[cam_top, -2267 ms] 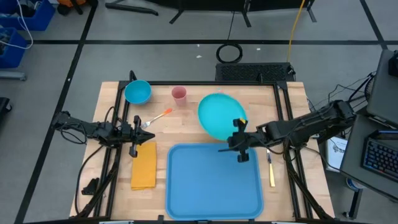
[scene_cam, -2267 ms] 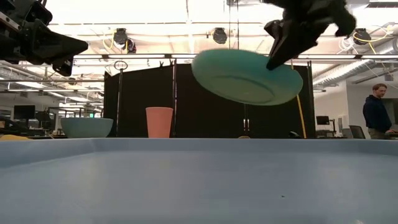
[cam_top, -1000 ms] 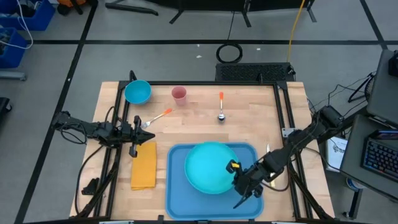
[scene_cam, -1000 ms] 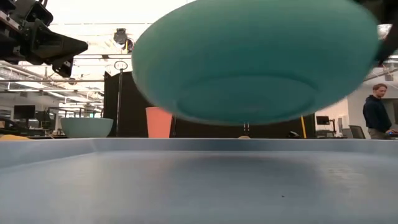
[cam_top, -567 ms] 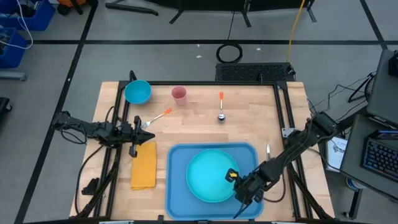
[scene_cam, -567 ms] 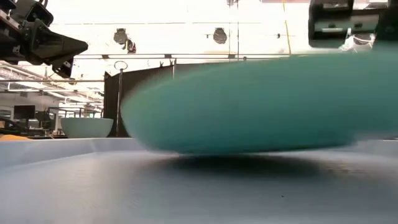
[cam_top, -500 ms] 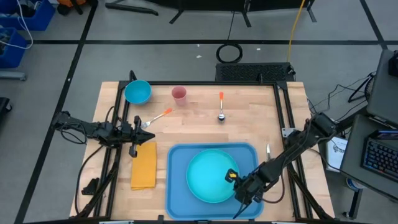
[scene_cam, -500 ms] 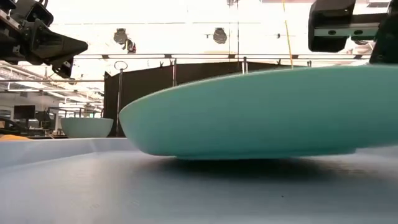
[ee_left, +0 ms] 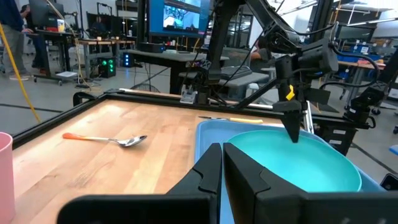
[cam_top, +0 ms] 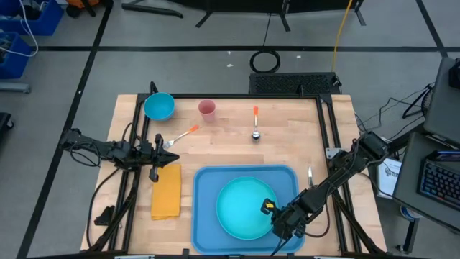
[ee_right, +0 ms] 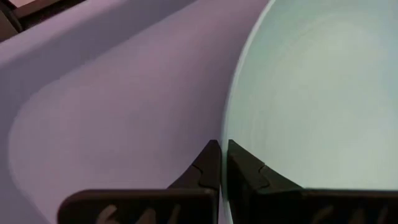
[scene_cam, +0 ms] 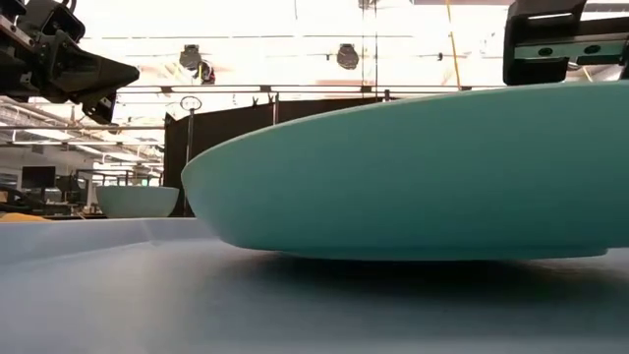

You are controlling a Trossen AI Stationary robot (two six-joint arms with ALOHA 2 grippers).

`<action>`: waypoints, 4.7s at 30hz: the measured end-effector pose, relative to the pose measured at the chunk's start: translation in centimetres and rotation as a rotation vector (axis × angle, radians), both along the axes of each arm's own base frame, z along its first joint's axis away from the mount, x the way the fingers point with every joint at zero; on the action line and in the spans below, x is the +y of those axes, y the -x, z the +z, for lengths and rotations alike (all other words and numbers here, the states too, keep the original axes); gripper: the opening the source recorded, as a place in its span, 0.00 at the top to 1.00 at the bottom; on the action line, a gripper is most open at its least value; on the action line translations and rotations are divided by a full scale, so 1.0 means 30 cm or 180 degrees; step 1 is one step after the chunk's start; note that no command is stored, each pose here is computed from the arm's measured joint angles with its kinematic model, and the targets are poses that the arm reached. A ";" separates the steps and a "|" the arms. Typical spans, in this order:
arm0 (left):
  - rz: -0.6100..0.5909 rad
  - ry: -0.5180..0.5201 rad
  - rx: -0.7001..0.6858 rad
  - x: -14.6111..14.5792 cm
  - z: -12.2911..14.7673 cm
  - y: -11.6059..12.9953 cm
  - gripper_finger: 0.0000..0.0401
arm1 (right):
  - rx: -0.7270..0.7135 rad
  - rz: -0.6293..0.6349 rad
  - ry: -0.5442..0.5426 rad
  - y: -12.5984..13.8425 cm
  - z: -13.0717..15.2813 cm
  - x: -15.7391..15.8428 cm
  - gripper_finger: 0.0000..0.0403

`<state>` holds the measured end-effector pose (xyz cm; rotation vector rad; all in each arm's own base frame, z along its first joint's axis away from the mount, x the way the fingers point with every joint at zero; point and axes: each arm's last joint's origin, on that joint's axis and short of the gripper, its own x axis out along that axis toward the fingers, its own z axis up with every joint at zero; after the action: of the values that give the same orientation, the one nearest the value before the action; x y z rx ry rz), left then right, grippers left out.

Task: Set up tray
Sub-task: Put the light blue plate on the blue serving tray, then put the blue bowl on top of the light blue serving tray

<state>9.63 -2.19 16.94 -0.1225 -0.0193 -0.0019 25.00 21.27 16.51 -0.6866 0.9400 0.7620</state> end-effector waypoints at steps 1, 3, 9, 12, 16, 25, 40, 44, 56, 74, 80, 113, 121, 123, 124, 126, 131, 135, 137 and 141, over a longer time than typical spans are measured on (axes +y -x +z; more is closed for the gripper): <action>0.0000 0.0000 0.0000 0.000 0.000 0.000 0.95 | 0.0034 -0.0010 -0.0041 0.001 0.000 0.001 1.00; -0.0001 0.0006 -0.0001 0.000 0.000 0.000 0.95 | 0.0070 -0.0029 -0.0072 0.002 -0.001 0.001 1.00; -0.0001 0.0009 0.0003 0.000 0.000 0.000 0.95 | 0.0160 -0.0096 -0.0132 0.005 -0.014 0.010 1.00; 0.0000 0.0012 0.0006 0.000 -0.001 0.000 0.95 | 0.0155 -0.0080 -0.0165 0.006 -0.016 0.018 1.00; -0.0003 0.0031 0.0009 0.000 -0.001 0.000 0.95 | 0.0110 -0.0082 -0.0222 0.003 -0.012 0.023 1.00; -0.0003 0.0051 0.0011 0.000 -0.001 0.000 0.95 | 0.0192 -0.0041 -0.0399 -0.002 -0.022 0.036 1.00; -0.0005 0.0060 0.0012 0.000 -0.002 0.000 0.95 | 0.0275 -0.0043 -0.0439 -0.006 -0.042 0.041 1.00; -0.0005 0.0060 0.0014 0.000 -0.002 0.000 0.95 | 0.0296 -0.0092 -0.0456 -0.006 -0.042 0.041 1.00; -0.0004 0.0059 0.0015 0.000 -0.003 0.000 0.95 | 0.0452 -0.0243 -0.0483 0.001 -0.046 0.037 0.99; -0.0003 0.0058 0.0016 0.000 -0.003 0.000 0.95 | 0.0459 -0.0243 -0.0509 0.001 -0.046 0.038 0.99; -0.0004 0.0059 0.0016 0.000 -0.003 0.000 0.95 | 0.0471 -0.0446 -0.0648 -0.006 -0.042 0.043 0.99; -0.0005 0.0067 0.0018 0.000 -0.003 0.000 0.95 | 0.0298 -0.0868 -0.0654 -0.009 -0.041 0.051 0.59; -0.0005 0.0069 0.0019 0.000 -0.003 0.000 0.95 | 0.0319 -0.0949 -0.0713 -0.008 -0.037 0.055 0.55; -0.0005 0.0069 0.0019 0.000 -0.003 0.000 0.95 | 0.0315 -0.0956 -0.0725 -0.009 -0.037 0.056 0.54; -0.0005 0.0069 0.0018 0.000 -0.003 0.000 0.95 | 0.0305 -0.0953 -0.0740 -0.010 -0.036 0.057 0.54; -0.0005 0.0069 0.0018 0.000 -0.003 0.000 0.95 | 0.0284 -0.0948 -0.0766 -0.012 -0.034 0.059 0.54; -0.0005 0.0069 0.0019 0.000 -0.003 0.000 0.95 | 0.0247 -0.0932 -0.0811 -0.013 -0.030 0.065 0.54; -0.0005 0.0069 0.0019 0.000 -0.003 0.000 0.95 | 0.0236 -0.0926 -0.0810 -0.010 -0.021 0.063 0.54; -0.0004 0.0069 0.0033 -0.001 -0.004 -0.001 0.95 | 0.0195 -0.0924 -0.0851 -0.009 -0.005 0.062 0.54; -0.0003 0.0054 0.0108 -0.002 -0.011 -0.006 0.95 | 0.0015 -0.0942 -0.0839 -0.004 0.036 0.051 0.54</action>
<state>9.83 -2.26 16.60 -0.1395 0.0144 -0.0007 25.10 22.81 17.58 -0.3062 0.9010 0.6094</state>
